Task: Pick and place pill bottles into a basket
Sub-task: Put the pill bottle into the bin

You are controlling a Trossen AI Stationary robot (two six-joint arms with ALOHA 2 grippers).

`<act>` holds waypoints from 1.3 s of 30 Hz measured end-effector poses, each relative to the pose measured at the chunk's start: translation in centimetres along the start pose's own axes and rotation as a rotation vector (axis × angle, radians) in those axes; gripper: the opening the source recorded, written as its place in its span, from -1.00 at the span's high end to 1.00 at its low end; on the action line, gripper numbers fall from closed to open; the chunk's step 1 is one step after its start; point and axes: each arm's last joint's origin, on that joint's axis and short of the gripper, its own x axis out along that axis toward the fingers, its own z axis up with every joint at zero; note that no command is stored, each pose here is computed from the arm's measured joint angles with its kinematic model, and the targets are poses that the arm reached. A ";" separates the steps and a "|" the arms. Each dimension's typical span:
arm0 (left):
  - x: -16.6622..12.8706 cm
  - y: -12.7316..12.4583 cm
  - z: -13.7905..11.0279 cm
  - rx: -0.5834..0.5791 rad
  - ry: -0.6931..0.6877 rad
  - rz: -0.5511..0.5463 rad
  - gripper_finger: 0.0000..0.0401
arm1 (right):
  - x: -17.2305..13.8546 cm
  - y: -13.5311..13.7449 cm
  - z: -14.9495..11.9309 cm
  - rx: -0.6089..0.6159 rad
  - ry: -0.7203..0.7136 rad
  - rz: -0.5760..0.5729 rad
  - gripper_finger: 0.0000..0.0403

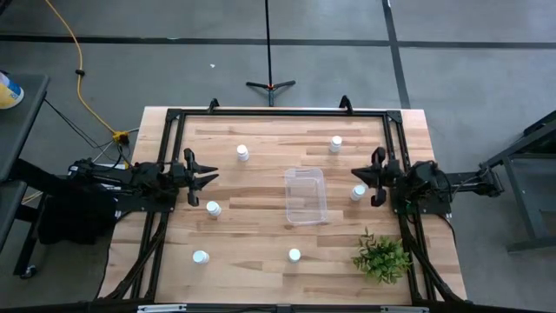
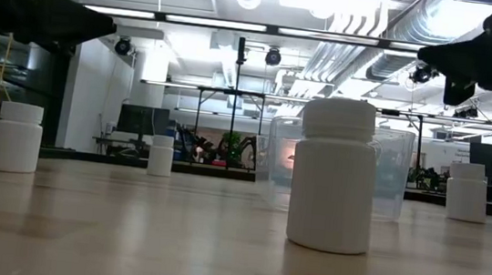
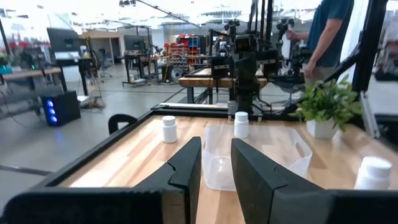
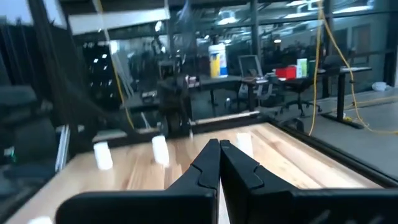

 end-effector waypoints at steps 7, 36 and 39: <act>0.0 0.0 0.0 -0.248 0.000 0.000 0.38 | 0.0 0.0 0.4 0.066 -0.039 -0.001 1.00; 0.0 0.3 -0.2 -0.582 -0.011 0.105 0.38 | 0.0 -0.3 -1.0 0.395 0.085 -0.088 1.00; 0.0 0.3 -0.2 -0.552 -0.009 0.106 0.38 | 0.1 -0.3 -0.9 0.403 0.067 -0.101 0.97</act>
